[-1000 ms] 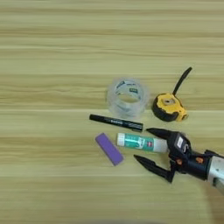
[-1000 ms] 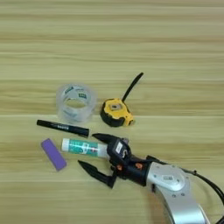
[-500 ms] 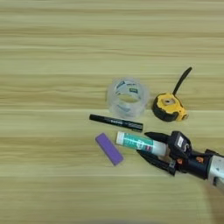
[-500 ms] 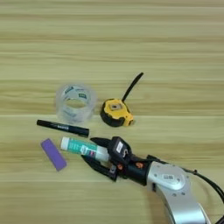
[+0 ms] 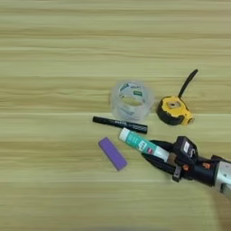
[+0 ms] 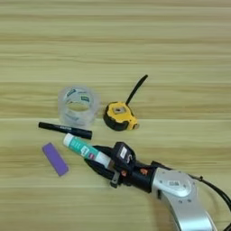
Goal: Move the objects on the table
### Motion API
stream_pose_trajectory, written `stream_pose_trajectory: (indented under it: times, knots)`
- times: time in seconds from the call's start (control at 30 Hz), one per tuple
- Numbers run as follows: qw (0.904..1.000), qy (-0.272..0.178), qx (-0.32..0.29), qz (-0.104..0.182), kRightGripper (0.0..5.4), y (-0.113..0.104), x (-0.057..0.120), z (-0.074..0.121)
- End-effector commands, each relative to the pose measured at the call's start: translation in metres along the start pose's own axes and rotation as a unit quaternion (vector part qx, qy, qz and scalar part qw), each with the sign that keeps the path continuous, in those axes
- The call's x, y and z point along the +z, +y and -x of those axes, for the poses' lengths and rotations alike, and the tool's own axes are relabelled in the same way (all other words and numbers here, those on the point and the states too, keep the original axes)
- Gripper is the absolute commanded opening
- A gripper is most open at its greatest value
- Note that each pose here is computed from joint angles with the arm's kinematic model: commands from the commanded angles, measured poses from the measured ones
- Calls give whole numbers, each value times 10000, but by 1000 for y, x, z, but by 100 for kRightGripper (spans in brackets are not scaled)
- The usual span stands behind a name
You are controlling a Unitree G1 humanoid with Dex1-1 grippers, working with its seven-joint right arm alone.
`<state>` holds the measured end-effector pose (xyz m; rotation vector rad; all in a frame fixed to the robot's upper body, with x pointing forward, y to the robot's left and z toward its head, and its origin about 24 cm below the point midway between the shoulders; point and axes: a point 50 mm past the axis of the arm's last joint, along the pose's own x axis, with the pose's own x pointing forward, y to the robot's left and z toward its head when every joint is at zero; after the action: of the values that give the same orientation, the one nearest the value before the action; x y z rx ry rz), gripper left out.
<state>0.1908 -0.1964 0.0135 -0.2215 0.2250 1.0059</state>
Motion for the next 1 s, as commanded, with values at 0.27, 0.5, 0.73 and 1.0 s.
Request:
stream_pose_trajectory:
  times: [0.27, 0.5, 0.73, 1.0]
  knots:
    - [9953, -958, -16, 148, 170, -8, 41, 6]
    - [9813, -1653, -985, 36, 170, -36, 62, 11]
    - [9567, -1706, -2352, 164, 169, -72, 65, 20]
    - [9319, -1390, -3289, 636, 169, -96, 61, 31]
